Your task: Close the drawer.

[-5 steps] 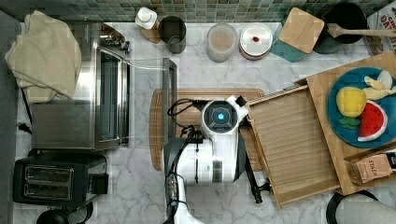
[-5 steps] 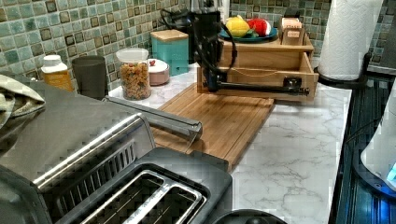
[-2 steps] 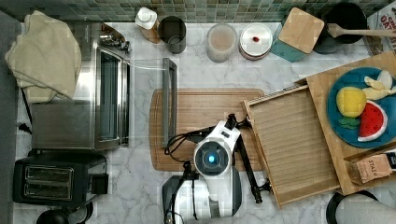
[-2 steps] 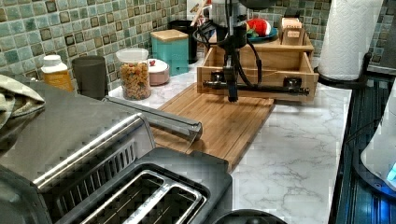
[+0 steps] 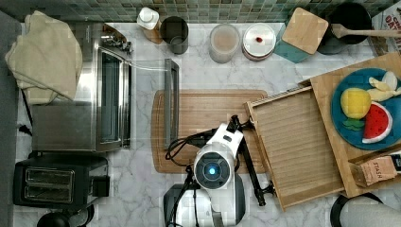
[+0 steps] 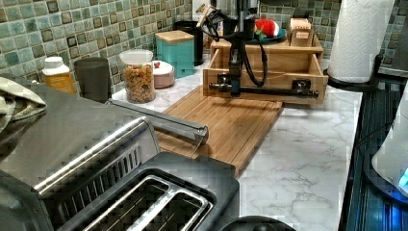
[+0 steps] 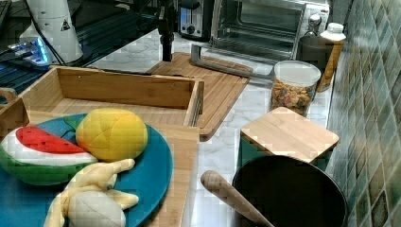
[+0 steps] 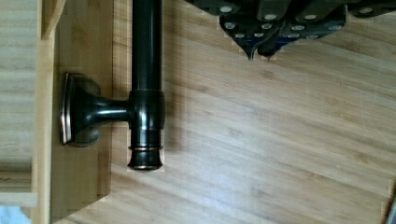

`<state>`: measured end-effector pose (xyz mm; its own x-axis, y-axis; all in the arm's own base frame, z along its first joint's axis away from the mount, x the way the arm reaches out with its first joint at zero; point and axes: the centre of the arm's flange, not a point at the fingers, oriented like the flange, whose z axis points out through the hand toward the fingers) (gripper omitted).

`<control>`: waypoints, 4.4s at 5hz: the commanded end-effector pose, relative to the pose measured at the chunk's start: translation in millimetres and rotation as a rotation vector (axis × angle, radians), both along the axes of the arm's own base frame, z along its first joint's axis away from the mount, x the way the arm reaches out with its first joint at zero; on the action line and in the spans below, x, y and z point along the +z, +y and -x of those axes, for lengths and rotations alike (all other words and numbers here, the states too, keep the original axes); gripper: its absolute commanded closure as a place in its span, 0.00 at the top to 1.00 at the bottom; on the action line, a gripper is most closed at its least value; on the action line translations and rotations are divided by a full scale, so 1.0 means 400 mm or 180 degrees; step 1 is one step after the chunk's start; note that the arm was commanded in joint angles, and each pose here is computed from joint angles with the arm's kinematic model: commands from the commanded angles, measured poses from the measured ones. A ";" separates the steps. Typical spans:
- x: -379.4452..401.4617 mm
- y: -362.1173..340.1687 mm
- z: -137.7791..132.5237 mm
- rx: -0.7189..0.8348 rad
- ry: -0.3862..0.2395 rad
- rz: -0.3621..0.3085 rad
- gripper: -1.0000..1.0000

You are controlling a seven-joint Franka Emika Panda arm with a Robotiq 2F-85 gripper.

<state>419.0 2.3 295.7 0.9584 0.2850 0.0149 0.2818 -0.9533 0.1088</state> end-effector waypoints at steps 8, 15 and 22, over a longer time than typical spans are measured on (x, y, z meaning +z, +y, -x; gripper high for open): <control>-0.041 -0.719 -0.074 0.0079 0.0009 0.0293 0.00; -0.041 -0.935 -0.079 0.0183 -0.0195 0.0456 0.00; -0.040 -0.935 -0.079 0.0185 -0.0195 0.0455 0.00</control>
<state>477.2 -265.9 260.7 0.8957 0.4446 -0.0088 0.4421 -0.8880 0.1267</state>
